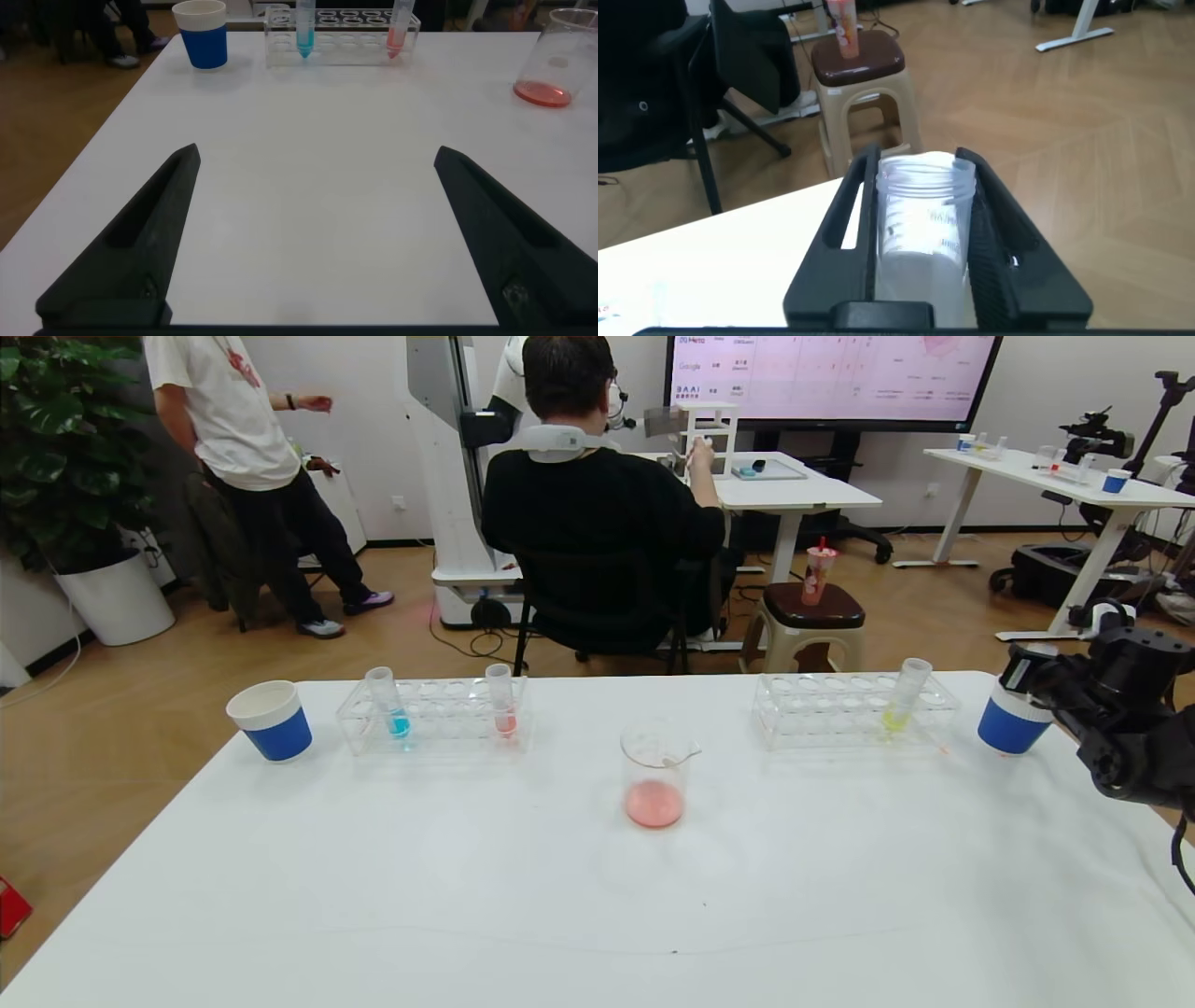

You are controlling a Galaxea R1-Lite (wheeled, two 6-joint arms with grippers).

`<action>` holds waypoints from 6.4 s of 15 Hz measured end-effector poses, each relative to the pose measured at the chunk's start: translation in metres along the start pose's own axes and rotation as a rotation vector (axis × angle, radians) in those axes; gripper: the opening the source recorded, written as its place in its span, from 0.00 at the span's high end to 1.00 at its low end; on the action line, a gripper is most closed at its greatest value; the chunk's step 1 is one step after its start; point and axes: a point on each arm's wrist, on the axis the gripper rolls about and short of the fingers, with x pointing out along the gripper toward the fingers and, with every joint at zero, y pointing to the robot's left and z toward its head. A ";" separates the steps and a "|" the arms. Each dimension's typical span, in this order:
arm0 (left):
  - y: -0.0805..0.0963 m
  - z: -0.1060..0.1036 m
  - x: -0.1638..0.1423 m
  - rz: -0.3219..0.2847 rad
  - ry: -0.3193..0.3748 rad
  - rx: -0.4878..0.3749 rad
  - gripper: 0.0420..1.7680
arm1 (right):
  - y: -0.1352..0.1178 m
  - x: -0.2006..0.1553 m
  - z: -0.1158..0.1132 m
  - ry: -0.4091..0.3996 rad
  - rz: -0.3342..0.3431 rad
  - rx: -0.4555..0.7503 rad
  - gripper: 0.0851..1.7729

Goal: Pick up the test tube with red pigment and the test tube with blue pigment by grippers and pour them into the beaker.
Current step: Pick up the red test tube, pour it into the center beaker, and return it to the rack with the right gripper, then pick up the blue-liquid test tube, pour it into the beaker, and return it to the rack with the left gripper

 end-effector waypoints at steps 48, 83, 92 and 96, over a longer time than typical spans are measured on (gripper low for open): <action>0.000 0.000 0.000 0.000 0.000 0.000 0.01 | -0.010 -0.513 0.105 -0.365 0.276 -0.085 0.02; 0.000 0.084 -0.008 -0.012 -0.120 -0.023 0.01 | -0.013 -0.484 -0.027 -0.013 0.360 -0.127 0.02; -0.004 0.183 0.133 -0.033 -0.096 -0.030 0.01 | -0.013 -0.484 -0.027 -0.013 0.360 -0.127 0.02; -0.005 0.165 0.212 -0.030 -0.059 -0.028 0.01 | -0.013 -0.484 -0.027 -0.013 0.360 -0.127 0.02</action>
